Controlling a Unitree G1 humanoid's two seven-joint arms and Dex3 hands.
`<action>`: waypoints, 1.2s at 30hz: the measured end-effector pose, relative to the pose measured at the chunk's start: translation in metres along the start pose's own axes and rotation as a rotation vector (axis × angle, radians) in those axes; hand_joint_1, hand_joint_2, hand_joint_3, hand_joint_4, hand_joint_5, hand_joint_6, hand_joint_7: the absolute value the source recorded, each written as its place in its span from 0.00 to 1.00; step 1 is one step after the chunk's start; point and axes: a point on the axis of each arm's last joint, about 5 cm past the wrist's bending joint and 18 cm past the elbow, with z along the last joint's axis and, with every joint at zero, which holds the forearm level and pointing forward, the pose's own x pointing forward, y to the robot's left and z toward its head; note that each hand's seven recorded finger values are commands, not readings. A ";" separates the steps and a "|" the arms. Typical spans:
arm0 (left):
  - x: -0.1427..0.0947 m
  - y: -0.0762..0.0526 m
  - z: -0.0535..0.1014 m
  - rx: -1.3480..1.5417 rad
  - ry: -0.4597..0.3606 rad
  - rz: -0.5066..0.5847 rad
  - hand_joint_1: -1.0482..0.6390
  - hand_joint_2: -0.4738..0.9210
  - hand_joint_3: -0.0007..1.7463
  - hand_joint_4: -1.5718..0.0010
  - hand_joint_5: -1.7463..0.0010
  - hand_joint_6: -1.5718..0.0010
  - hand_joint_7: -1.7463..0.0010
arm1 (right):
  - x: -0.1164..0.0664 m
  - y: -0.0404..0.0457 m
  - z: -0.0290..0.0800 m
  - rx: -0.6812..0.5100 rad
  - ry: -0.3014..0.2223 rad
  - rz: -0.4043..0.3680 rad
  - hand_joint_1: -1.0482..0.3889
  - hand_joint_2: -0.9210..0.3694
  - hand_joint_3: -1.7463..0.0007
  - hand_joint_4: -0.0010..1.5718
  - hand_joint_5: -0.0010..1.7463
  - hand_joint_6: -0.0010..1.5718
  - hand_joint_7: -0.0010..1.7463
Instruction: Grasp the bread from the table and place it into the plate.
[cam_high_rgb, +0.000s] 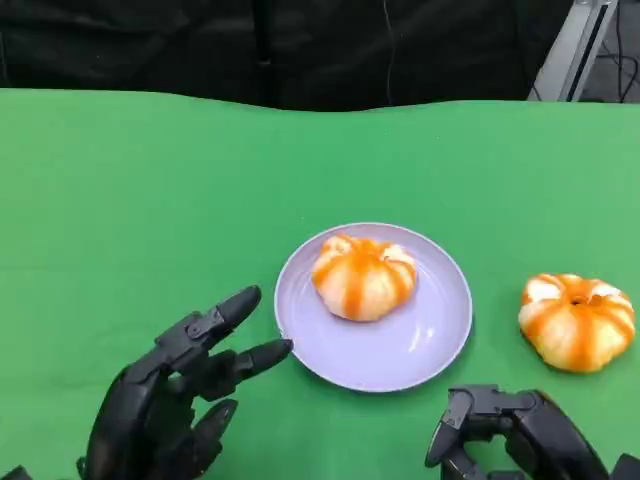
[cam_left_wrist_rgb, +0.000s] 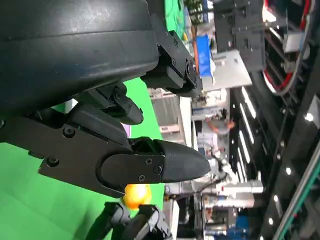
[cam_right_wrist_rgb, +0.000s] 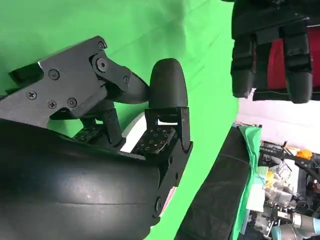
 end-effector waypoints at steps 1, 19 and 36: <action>-0.001 -0.001 -0.002 -0.001 0.004 0.000 0.19 1.00 0.25 0.48 0.99 0.68 0.99 | -0.001 -0.0003 0.000 -0.002 0.002 0.001 0.65 0.24 0.44 0.53 0.84 0.55 0.68; -0.005 -0.006 -0.009 0.093 0.059 0.006 0.62 0.99 0.26 0.31 0.99 0.23 0.97 | -0.002 -0.0002 0.000 -0.001 0.006 0.000 0.65 0.23 0.45 0.53 0.83 0.55 0.67; -0.004 -0.007 -0.015 0.113 0.061 -0.016 0.57 0.65 0.76 0.40 0.17 0.34 0.32 | -0.002 -0.0001 -0.001 0.002 0.007 -0.001 0.65 0.24 0.45 0.53 0.83 0.54 0.67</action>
